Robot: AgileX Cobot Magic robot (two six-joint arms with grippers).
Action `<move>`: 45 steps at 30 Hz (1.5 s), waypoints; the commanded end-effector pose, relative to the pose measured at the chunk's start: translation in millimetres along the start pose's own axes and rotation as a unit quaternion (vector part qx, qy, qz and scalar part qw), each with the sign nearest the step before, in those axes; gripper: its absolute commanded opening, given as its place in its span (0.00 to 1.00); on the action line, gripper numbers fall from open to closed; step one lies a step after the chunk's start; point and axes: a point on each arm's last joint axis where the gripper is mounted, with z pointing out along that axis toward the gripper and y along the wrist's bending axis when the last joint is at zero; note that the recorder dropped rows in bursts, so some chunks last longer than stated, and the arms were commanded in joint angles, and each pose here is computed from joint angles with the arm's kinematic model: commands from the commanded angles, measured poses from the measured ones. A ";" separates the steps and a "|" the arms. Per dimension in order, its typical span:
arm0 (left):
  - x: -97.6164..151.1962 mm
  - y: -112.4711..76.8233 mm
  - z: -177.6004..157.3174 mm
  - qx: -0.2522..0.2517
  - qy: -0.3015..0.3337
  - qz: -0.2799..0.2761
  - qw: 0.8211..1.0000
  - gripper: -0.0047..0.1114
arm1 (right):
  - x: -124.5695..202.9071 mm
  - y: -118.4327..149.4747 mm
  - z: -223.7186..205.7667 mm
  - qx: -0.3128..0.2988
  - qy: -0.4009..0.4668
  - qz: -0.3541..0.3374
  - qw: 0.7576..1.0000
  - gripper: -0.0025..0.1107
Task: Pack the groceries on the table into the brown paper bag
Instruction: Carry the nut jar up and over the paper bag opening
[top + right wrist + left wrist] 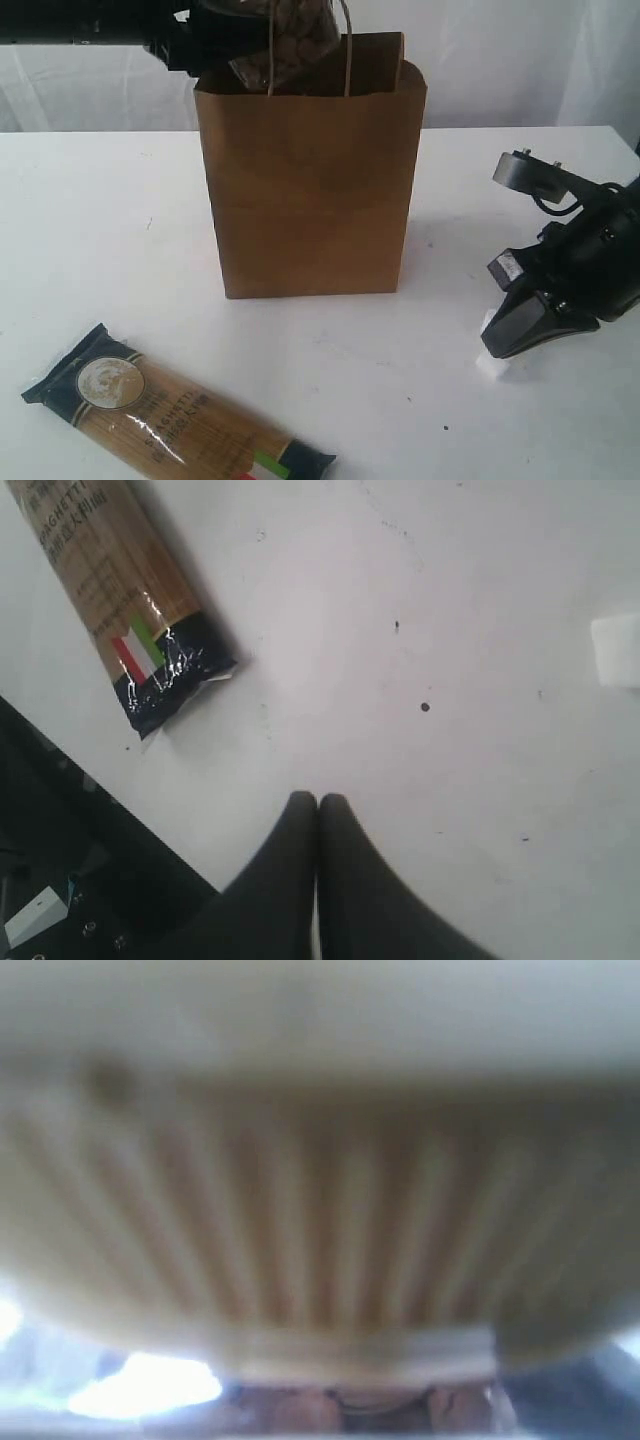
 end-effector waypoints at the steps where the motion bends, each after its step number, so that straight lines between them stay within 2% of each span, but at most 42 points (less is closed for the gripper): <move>1: -8.1 -5.7 -2.6 0.019 -0.007 0.021 1.000 0.04 | 0.1 1.5 -3.3 0.000 -0.005 0.000 1.000 0.02; 11: 26.0 12.2 14.8 -0.003 0.003 0.006 1.000 0.04 | 0.1 1.5 -3.3 0.000 -0.005 0.000 1.000 0.02; 21: 39.1 16.7 21.0 -0.002 0.005 -0.003 1.000 0.05 | 0.1 1.5 -3.3 0.000 -0.005 0.000 1.000 0.02; 23: 38.5 15.1 21.0 0.007 0.002 0.006 1.000 0.12 | 0.1 1.5 -3.3 0.000 -0.005 0.000 1.000 0.02; 24: 38.5 14.8 21.0 0.008 0.001 0.006 1.000 0.19 | 0.1 1.5 -3.3 0.000 -0.005 0.000 1.000 0.02; 25: 38.3 15.1 21.0 0.007 0.001 0.005 1.000 0.30 | 0.1 1.5 -3.3 0.000 -0.005 0.000 1.000 0.02; 27: 38.1 15.3 21.0 0.005 -0.001 0.003 1.000 0.47 | 0.1 1.5 -3.3 0.000 -0.005 0.000 1.000 0.02; 30: 38.2 15.6 21.0 0.004 0.000 -0.001 1.000 0.64 | 0.1 1.5 -3.3 0.000 -0.005 0.000 1.000 0.02; 45: 34.1 15.9 19.2 -0.005 -0.002 0.007 1.000 0.67 | 0.1 1.5 -3.3 0.000 -0.005 -0.009 1.000 0.02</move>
